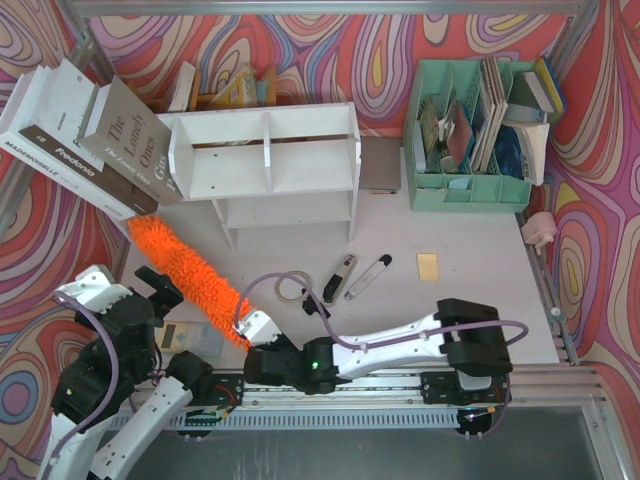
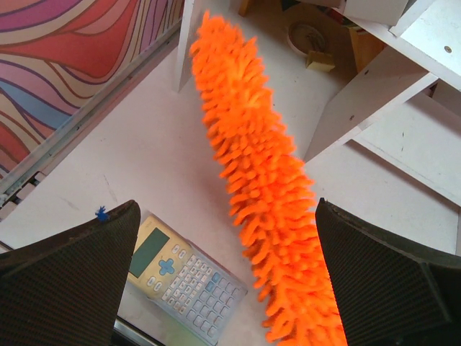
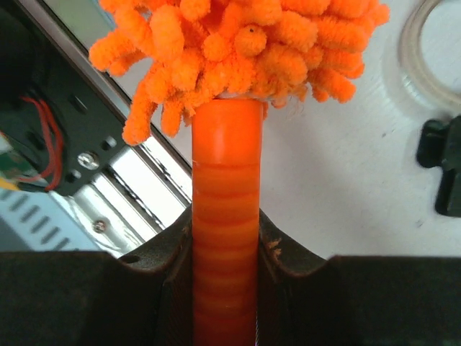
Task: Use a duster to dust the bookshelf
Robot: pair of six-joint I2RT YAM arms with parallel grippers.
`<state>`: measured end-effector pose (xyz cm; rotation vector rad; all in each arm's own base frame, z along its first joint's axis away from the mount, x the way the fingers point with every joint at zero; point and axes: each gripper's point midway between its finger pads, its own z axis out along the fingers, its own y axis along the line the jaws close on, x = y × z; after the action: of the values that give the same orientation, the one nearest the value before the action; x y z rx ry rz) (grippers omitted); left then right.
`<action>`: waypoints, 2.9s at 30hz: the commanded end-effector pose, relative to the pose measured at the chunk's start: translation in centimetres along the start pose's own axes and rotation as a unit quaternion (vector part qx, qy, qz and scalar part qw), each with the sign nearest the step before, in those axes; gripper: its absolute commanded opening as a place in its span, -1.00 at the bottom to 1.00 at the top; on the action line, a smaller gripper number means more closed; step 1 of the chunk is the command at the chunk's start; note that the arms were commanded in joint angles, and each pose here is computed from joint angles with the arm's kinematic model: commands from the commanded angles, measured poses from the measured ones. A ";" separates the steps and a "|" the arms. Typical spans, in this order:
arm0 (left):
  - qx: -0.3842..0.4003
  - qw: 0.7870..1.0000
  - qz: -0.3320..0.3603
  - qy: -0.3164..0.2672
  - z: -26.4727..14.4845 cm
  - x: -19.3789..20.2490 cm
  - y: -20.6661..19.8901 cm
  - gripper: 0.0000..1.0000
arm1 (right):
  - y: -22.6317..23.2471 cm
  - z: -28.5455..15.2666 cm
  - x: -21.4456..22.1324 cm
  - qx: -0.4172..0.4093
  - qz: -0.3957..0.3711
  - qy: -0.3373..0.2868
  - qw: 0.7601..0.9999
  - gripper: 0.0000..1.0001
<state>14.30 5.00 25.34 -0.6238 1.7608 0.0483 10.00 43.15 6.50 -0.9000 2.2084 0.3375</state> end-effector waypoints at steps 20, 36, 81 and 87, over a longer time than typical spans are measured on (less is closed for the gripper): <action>0.001 1.000 0.003 0.000 0.1 0.1 -0.1 0.97 | 0.8 1.8 -1.9 0.013 0.022 0.000 1.000 -1.00; 0.018 0.999 0.016 0.034 -0.1 0.8 -1.2 0.96 | 0.7 -1.6 -9.6 0.005 0.026 -0.110 0.994 -1.00; 0.037 0.999 -0.024 0.004 -0.6 0.5 -0.4 0.97 | -0.4 3.1 -2.6 0.031 0.015 0.003 0.999 -1.00; 0.039 0.999 -0.027 0.003 -0.6 0.5 -0.4 0.97 | -1.1 1.2 -6.9 0.037 0.026 -0.050 0.998 -1.00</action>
<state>13.87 4.29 25.23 -0.6113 1.7556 -0.0416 12.70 44.55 4.30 -0.8952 2.2634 0.2312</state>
